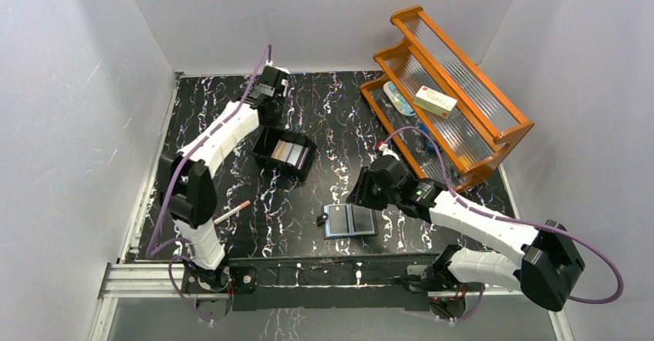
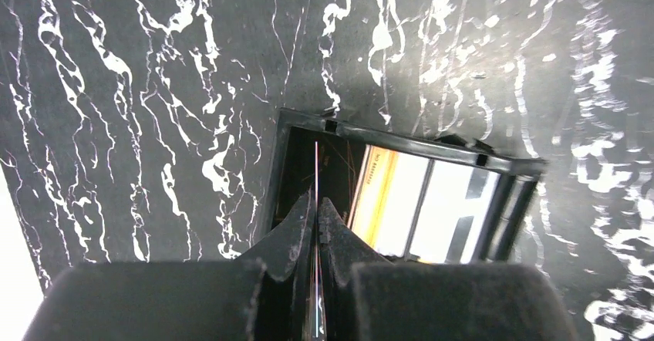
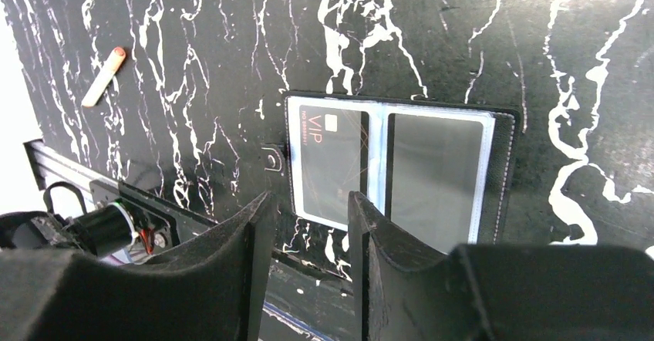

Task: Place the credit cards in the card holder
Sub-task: Pick up the credit card from the storage box, then turn over the card slot in the card holder.

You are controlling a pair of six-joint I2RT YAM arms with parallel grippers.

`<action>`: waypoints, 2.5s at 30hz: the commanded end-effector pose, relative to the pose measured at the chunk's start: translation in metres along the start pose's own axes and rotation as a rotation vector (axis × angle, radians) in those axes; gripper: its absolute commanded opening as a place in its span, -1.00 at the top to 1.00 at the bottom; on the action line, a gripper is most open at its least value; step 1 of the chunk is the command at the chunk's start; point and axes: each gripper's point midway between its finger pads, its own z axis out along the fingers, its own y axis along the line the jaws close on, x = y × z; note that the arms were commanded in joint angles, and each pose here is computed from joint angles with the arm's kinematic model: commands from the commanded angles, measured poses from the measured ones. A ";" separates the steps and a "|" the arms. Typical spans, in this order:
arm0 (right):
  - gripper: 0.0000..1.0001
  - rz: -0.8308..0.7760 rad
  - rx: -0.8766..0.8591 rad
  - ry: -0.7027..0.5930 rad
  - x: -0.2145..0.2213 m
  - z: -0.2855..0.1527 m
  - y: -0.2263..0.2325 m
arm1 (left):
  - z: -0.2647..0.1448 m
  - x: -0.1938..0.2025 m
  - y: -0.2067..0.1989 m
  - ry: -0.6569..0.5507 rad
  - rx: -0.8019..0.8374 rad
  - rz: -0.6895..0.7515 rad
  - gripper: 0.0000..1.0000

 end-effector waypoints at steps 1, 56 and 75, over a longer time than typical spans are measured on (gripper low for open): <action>0.03 0.039 0.065 -0.033 -0.010 -0.006 0.002 | -0.068 -0.036 0.007 -0.152 0.081 -0.111 1.00; -0.15 -0.270 0.544 0.053 0.057 0.047 0.007 | -0.179 0.105 -0.056 0.036 0.655 -0.336 1.00; -0.26 -0.318 0.580 0.074 0.068 0.060 -0.005 | -0.183 0.104 -0.054 0.011 0.658 -0.349 1.00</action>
